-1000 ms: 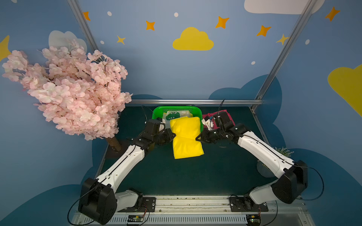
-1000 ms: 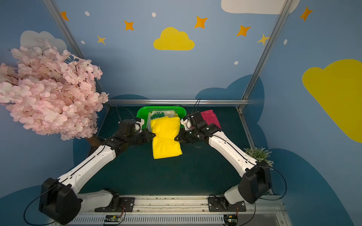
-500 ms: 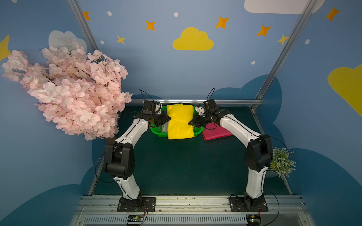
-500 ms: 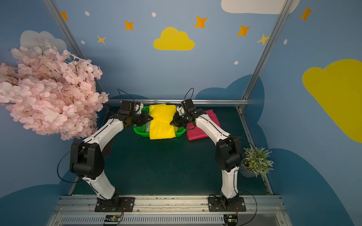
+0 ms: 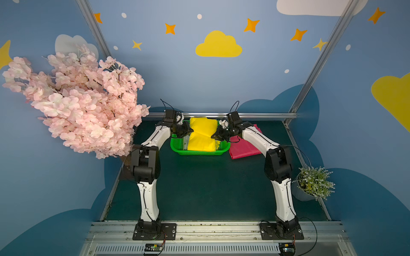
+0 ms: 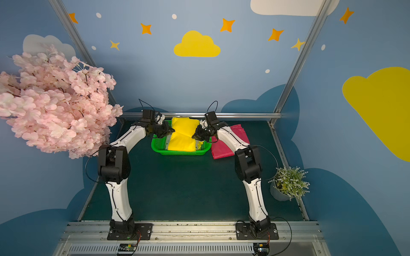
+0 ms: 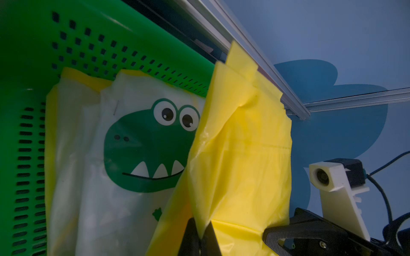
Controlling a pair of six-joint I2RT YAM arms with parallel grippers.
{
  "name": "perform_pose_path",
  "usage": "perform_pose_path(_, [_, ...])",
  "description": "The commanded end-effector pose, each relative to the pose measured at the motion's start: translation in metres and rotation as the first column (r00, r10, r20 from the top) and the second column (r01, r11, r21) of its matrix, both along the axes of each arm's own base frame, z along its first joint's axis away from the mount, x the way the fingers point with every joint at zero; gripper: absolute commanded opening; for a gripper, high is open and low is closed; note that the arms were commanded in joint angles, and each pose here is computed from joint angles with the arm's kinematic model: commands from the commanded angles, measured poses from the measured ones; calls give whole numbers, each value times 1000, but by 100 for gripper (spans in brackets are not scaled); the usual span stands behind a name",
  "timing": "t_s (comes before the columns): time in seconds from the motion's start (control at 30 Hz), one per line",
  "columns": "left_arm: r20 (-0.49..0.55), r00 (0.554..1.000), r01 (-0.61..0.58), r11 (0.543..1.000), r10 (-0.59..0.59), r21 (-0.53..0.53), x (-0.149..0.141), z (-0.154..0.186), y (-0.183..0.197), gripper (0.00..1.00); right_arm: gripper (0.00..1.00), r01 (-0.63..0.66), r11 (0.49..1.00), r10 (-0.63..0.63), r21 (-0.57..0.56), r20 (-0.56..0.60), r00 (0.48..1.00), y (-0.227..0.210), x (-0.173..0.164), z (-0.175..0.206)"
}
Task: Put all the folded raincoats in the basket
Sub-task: Place the raincoat in the basket.
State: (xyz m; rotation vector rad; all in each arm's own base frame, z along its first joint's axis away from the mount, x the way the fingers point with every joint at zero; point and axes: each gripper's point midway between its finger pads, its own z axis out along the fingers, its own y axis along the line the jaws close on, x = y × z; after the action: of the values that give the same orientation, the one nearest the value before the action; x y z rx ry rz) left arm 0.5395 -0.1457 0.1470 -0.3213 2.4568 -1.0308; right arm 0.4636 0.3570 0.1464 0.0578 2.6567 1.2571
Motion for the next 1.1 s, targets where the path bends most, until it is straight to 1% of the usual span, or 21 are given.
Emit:
perform_pose_path(0.0, [22, 999, -41, 999, 40, 22, 16, -1, 22, 2, 7, 32, 999, -32, -4, -14, 999, -9, 15, -9])
perform_pose_path(0.3, [-2, 999, -43, 998, 43, 50, 24, -23, 27, 2, 14, 41, 999, -41, 3, -31, 999, -9, 31, -27])
perform_pose_path(0.37, [-6, 999, -45, 998, 45, 53, 27, -27, 28, 3, 18, 36, 999, -36, 5, -26, 999, -8, 33, -28])
perform_pose_path(0.4, [-11, 999, -46, 998, 47, 52, 28, -29, 29, 4, 22, 36, 999, -36, 5, -24, 999, -8, 34, -27])
perform_pose_path(0.43, [-15, 999, -43, 998, 44, 47, 28, -29, 29, 8, 32, 34, 999, -34, 6, -22, 999, -8, 35, -26])
perform_pose_path(0.47, [-20, 999, -41, 998, 42, 45, 29, -30, 29, 23, 42, 32, 999, -32, 4, -21, 999, -9, 34, -25])
perform_pose_path(0.5, [-19, 999, -35, 998, 36, 43, 28, -29, 28, 38, 48, 30, 1000, -29, 4, -20, 999, -10, 34, -23])
perform_pose_path(0.53, [-16, 999, -35, 998, 35, 43, 27, -27, 29, 56, 55, 28, 1000, -28, 0, -15, 999, -12, 33, -20])
perform_pose_path(0.57, [-9, 999, -33, 998, 34, 45, 26, -23, 29, 68, 60, 23, 1000, -23, -1, -3, 1000, -14, 31, -14])
perform_pose_path(0.67, [31, 999, -31, 998, 29, 60, 22, -4, 30, 96, 65, 15, 1000, -14, -14, 40, 999, -18, 26, 6])
perform_pose_path(0.7, [43, 999, -31, 998, 28, 62, 21, 3, 31, 99, 66, 14, 1000, -13, -18, 53, 998, -20, 25, 12])
perform_pose_path(0.77, [74, 997, -32, 998, 28, 60, 17, 21, 31, 100, 67, 14, 1000, -12, -24, 86, 996, -24, 21, 27])
perform_pose_path(0.87, [117, 993, -25, 999, 22, 23, 13, 45, 24, 100, 68, 5, 1000, -4, -5, 115, 993, -22, 17, 46])
perform_pose_path(1.0, [142, 990, 18, 999, -13, -34, 8, 60, 4, 100, 69, -31, 999, 26, 36, 121, 992, -6, 11, 59])
perform_pose_path(1.07, [139, 990, 38, 997, -28, -67, 10, 57, -7, 100, 69, -52, 997, 46, 58, 108, 993, 5, 9, 56])
